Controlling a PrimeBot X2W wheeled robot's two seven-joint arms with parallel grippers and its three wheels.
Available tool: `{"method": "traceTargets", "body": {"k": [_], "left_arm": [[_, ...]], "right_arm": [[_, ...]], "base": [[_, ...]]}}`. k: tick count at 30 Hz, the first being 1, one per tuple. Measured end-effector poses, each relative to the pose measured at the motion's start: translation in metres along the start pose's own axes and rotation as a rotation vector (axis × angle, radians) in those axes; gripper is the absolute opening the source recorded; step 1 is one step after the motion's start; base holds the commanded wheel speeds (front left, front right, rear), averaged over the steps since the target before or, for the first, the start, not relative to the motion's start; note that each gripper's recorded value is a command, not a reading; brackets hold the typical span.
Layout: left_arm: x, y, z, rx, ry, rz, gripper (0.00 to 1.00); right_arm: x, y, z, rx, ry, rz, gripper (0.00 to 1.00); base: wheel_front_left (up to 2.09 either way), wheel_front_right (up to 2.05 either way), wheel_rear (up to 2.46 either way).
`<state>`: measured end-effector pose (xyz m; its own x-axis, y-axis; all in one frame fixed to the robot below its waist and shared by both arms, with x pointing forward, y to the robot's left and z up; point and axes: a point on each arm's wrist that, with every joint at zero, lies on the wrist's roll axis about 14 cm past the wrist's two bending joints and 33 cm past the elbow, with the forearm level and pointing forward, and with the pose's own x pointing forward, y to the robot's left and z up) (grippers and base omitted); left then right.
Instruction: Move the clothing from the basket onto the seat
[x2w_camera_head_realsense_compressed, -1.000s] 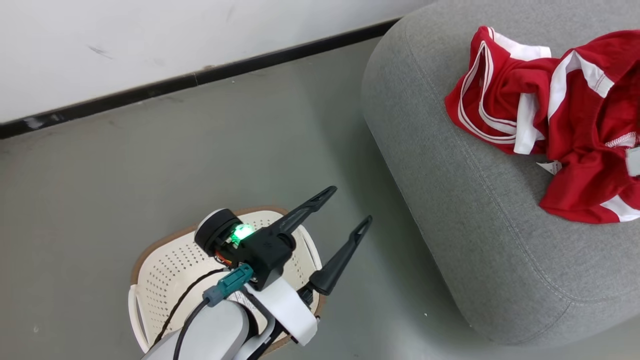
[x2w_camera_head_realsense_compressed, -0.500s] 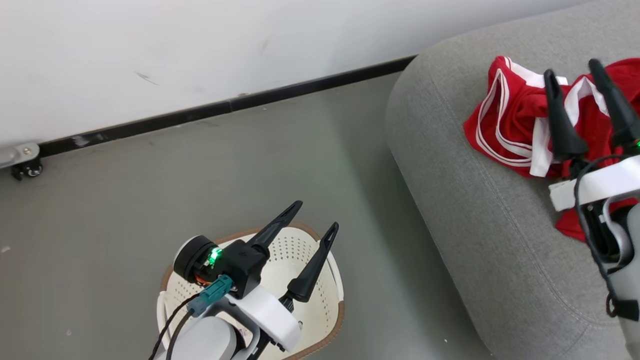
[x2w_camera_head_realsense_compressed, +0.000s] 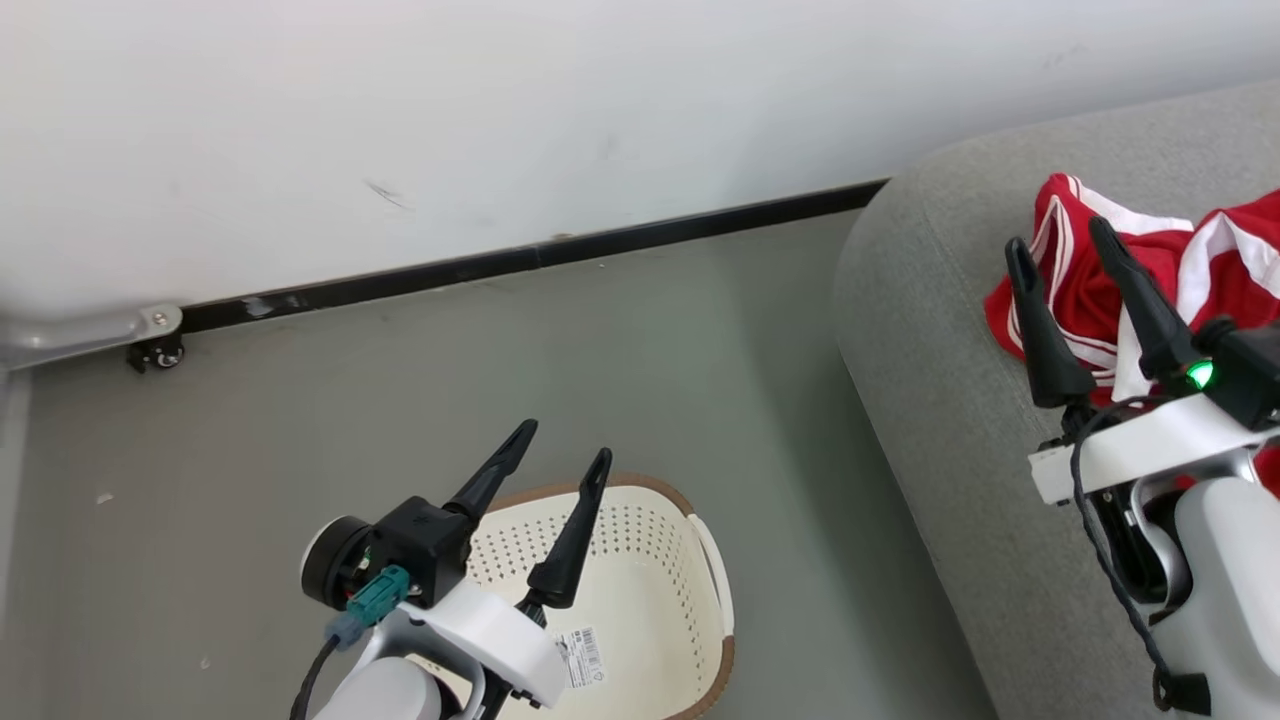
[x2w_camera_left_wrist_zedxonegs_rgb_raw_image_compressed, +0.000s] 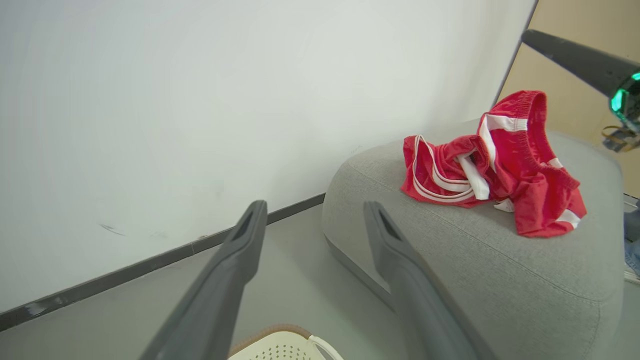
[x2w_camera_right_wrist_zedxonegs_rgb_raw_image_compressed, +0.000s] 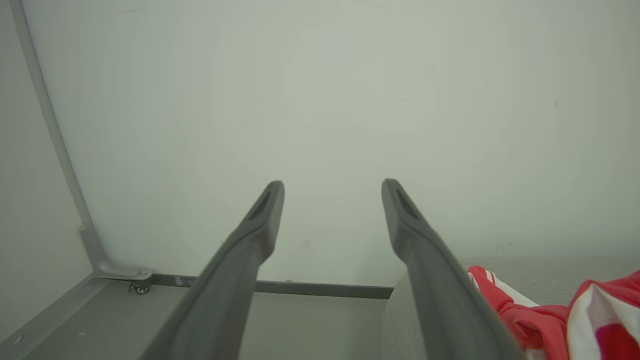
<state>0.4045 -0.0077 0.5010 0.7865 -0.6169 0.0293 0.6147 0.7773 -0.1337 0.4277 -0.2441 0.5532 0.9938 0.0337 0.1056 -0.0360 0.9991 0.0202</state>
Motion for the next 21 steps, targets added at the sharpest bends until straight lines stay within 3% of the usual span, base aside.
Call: {"method": "traceTargets", "body": {"k": [21], "left_arm": [[-0.069,0.076,0.027,0.030,-0.068,0.365,1.00]], "right_arm": [[-0.025,0.042,-0.024,0.058,0.033,0.039,1.00]], "base": [[0.00,0.00,0.00]]}}
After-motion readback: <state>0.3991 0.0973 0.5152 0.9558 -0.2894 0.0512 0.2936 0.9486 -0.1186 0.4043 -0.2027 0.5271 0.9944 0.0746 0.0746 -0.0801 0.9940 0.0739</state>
